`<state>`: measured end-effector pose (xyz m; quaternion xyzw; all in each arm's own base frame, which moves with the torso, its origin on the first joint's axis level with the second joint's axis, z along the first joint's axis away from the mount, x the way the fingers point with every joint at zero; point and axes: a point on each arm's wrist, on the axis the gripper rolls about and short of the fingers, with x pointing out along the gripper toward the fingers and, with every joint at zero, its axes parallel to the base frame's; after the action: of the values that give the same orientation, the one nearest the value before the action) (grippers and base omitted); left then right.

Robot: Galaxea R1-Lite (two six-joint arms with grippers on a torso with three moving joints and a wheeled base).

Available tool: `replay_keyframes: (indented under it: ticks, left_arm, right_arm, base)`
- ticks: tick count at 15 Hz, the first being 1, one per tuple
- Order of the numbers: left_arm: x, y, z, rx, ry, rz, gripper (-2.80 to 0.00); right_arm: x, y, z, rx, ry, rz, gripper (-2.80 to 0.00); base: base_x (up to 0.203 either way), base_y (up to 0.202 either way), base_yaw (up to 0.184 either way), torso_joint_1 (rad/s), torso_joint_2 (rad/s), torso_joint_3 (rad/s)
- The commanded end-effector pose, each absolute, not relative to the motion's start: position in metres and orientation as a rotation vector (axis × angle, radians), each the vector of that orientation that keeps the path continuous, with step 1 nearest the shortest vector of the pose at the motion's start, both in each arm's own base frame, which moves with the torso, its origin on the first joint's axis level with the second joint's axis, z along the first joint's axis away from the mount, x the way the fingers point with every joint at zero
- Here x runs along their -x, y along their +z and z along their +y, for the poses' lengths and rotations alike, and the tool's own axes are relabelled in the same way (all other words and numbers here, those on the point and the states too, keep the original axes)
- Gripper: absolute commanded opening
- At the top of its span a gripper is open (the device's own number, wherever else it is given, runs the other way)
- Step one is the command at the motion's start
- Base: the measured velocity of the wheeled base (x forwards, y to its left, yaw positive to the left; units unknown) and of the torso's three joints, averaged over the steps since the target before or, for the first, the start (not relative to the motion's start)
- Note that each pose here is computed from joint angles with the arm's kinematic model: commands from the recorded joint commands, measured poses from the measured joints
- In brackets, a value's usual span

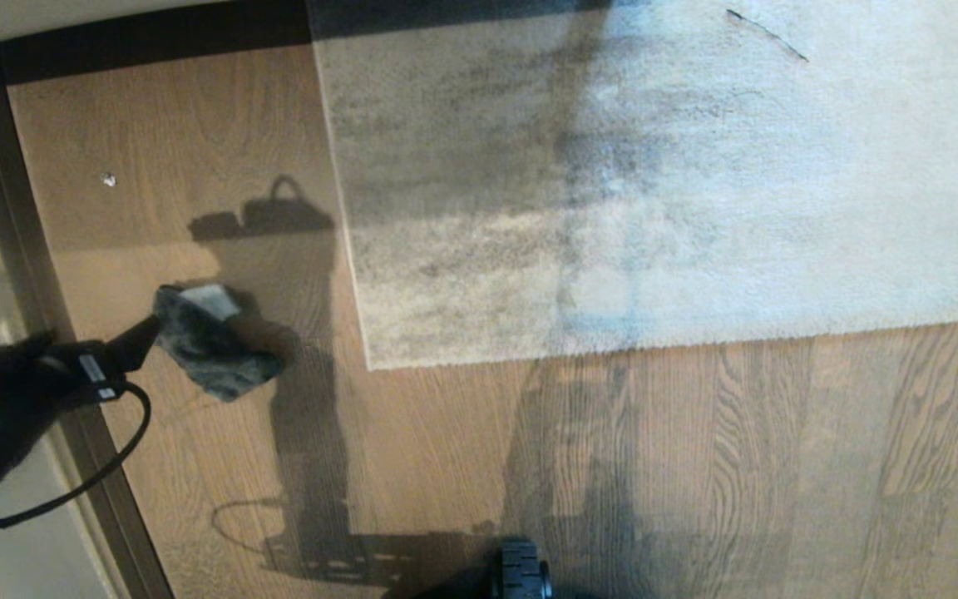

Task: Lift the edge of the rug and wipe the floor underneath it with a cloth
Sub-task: Pick up the rag

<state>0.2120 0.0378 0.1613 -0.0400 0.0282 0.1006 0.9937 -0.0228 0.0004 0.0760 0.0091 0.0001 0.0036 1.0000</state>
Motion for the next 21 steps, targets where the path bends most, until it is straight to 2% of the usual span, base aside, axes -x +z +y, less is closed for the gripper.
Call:
replay_keyframes:
  ticks: [1, 7, 14, 21]
  left_arm:
    - [-0.238, 0.137, 0.042, 0.083, 0.203, 0.081, 0.0]
    - [-0.269, 0.102, 0.051, 0.081, 0.211, 0.034, 0.0]
    - [-0.274, 0.072, 0.056, 0.088, 0.227, 0.138, 0.0]
    - [-0.284, 0.067, 0.052, 0.092, 0.169, 0.142, 0.0]
  right_arm:
    - [0.023, 0.076, 0.0, -0.018, 0.008, 0.0, -2.8]
    - [0.023, 0.076, 0.0, -0.018, 0.008, 0.0, -2.8]
    - [0.023, 0.076, 0.0, -0.018, 0.008, 0.0, -2.8]
    - [0.023, 0.076, 0.0, -0.018, 0.008, 0.0, -2.8]
  base:
    - [0.0, 0.0, 0.0, 0.0, 0.0, 0.0]
    - [0.0, 0.0, 0.0, 0.0, 0.0, 0.0]
    - [0.0, 0.0, 0.0, 0.0, 0.0, 0.0]
    - [0.0, 0.0, 0.0, 0.0, 0.0, 0.0]
